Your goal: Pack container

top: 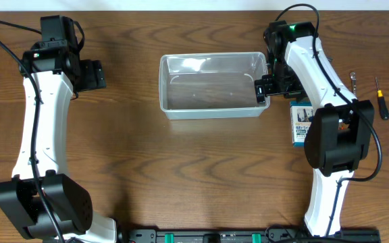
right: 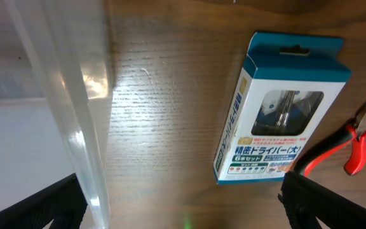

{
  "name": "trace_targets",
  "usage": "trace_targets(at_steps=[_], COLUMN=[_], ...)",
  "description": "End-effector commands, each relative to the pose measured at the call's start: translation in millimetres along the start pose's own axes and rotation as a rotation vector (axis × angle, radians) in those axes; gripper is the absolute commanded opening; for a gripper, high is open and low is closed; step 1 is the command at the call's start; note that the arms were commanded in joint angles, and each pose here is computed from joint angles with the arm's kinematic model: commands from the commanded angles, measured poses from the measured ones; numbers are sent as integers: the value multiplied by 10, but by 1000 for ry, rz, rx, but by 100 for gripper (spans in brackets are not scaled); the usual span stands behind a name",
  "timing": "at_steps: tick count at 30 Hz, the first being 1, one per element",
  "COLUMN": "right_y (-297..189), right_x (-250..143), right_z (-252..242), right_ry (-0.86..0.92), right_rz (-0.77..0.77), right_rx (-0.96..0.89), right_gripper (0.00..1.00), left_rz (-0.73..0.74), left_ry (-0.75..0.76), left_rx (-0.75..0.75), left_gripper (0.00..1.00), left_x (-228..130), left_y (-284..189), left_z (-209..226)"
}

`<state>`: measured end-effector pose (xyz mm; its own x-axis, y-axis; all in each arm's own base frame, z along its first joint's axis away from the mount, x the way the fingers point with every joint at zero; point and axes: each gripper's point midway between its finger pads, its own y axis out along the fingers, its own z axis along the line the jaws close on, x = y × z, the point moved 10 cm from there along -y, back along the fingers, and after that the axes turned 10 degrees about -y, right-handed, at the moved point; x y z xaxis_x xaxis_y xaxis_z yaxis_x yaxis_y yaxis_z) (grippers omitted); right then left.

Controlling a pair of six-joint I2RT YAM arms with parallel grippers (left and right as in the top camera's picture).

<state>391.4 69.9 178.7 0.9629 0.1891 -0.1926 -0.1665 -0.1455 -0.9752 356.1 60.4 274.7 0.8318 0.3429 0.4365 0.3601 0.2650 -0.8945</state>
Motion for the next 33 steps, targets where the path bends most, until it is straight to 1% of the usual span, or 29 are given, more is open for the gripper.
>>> trace_targets(at_steps=[1,6,10,18,29,33], right_y=[-68,-133,-160,-166,-173,-181], right_x=[-1,-44,-101,-82,43,111], right_z=[-46,-48,-47,-44,-46,-50], right_ry=[39,59,61,61,4,-41], right_rz=[-16,-23,0,-17,-102,-148], right_rx=[-15,-11,-10,-4,-5,-8], right_gripper=[99,99,99,99,99,99], left_rz=[5,5,6,8,8,8], left_ry=[-17,-20,-21,-30,-30,-30], left_rx=[14,14,14,8,8,8], left_gripper=[98,98,98,98,98,98], left_x=[-14,-14,-15,-17,-17,-17], left_y=[18,18,18,18,18,18], left_z=[24,23,24,19,19,19])
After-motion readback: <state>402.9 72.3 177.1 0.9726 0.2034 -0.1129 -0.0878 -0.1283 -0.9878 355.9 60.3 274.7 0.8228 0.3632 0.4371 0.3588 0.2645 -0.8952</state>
